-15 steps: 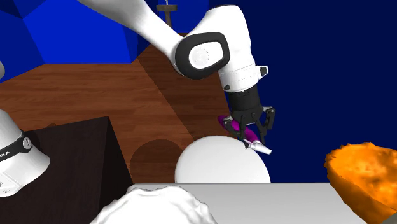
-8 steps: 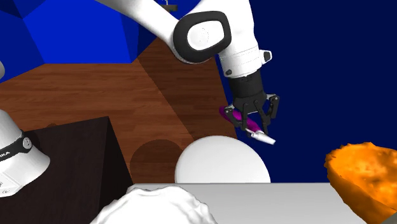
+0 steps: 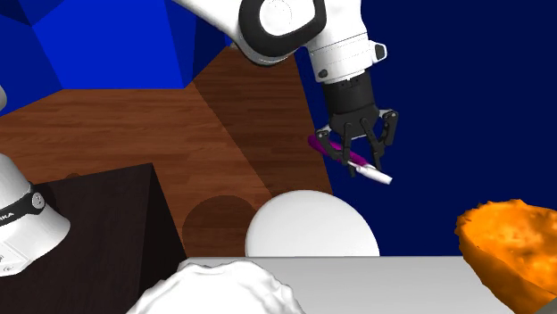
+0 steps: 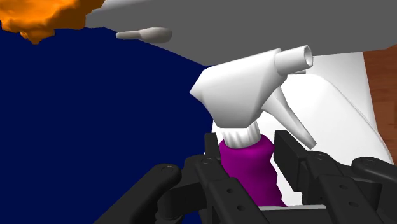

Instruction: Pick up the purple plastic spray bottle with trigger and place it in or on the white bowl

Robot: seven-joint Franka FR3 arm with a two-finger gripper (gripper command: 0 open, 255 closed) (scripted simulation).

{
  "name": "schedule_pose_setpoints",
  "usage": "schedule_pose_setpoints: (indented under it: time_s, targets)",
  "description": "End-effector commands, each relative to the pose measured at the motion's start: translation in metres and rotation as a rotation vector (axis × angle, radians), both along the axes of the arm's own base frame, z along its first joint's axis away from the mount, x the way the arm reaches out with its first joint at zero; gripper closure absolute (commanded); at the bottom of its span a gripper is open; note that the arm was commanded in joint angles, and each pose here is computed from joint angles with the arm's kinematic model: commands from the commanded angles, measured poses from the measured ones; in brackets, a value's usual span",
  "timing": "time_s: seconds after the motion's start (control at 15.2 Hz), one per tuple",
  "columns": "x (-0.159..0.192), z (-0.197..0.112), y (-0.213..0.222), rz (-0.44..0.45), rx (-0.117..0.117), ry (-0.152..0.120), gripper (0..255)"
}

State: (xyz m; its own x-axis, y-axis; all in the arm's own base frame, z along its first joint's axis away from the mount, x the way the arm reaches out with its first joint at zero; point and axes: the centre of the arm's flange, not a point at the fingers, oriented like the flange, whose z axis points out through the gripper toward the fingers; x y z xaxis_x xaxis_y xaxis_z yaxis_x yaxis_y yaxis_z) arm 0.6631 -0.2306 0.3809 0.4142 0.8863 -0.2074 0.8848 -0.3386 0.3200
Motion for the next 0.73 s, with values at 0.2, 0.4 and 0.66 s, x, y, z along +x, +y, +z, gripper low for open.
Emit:
schedule_pose_setpoints:
  time_s: [0.2, 0.4, 0.66]
  targets:
    - [0.0, 0.027, 0.0, 0.0, 0.0, 0.0, 255]
    - [0.0, 0.043, 0.0, 0.0, 0.0, 0.0, 255]
    - [0.0, 0.064, 0.0, 0.0, 0.0, 0.0, 255]
